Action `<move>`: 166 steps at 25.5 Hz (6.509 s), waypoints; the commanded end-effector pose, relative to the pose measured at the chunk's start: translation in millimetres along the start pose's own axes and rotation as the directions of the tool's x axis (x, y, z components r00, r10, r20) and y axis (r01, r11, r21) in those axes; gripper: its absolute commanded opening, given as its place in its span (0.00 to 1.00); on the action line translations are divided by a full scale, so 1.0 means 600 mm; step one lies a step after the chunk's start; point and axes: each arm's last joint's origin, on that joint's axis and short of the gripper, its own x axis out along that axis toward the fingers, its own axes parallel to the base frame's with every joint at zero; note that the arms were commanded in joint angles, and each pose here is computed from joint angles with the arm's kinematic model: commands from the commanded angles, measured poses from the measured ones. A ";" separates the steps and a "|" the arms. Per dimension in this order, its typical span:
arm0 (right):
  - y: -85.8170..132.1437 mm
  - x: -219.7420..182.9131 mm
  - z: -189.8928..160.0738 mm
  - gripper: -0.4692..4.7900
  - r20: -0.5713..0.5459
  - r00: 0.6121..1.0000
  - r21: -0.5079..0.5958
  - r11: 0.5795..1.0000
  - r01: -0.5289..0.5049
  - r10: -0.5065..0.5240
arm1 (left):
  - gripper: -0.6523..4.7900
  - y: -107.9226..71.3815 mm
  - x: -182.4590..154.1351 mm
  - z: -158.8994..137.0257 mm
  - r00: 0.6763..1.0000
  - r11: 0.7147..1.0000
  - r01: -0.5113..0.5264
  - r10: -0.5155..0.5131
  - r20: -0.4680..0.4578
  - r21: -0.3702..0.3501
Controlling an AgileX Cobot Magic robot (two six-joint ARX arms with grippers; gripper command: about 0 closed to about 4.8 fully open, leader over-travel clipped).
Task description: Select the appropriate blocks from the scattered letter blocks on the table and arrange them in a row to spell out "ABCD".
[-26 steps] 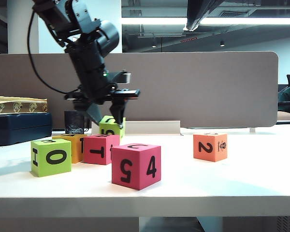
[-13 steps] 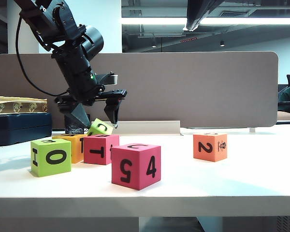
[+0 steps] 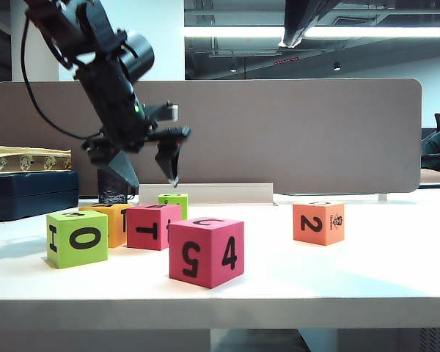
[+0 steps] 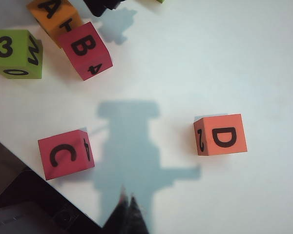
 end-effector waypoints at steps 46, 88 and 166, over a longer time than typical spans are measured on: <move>-0.002 -0.095 -0.050 0.09 -0.035 0.999 0.002 1.000 -0.004 0.004 | 0.97 -0.226 -0.097 -0.143 0.876 0.903 0.327 -0.179 -0.448 0.278; -0.002 -0.095 -0.050 0.09 -0.028 1.000 0.001 1.000 -0.004 0.004 | 0.55 -0.186 -0.016 -0.101 0.981 0.996 0.076 -0.066 -0.181 0.046; -0.180 0.275 -0.046 0.09 -0.420 0.893 0.326 0.892 0.313 -0.160 | 0.11 -0.090 -0.405 0.018 0.979 0.950 0.204 -0.201 -0.035 0.235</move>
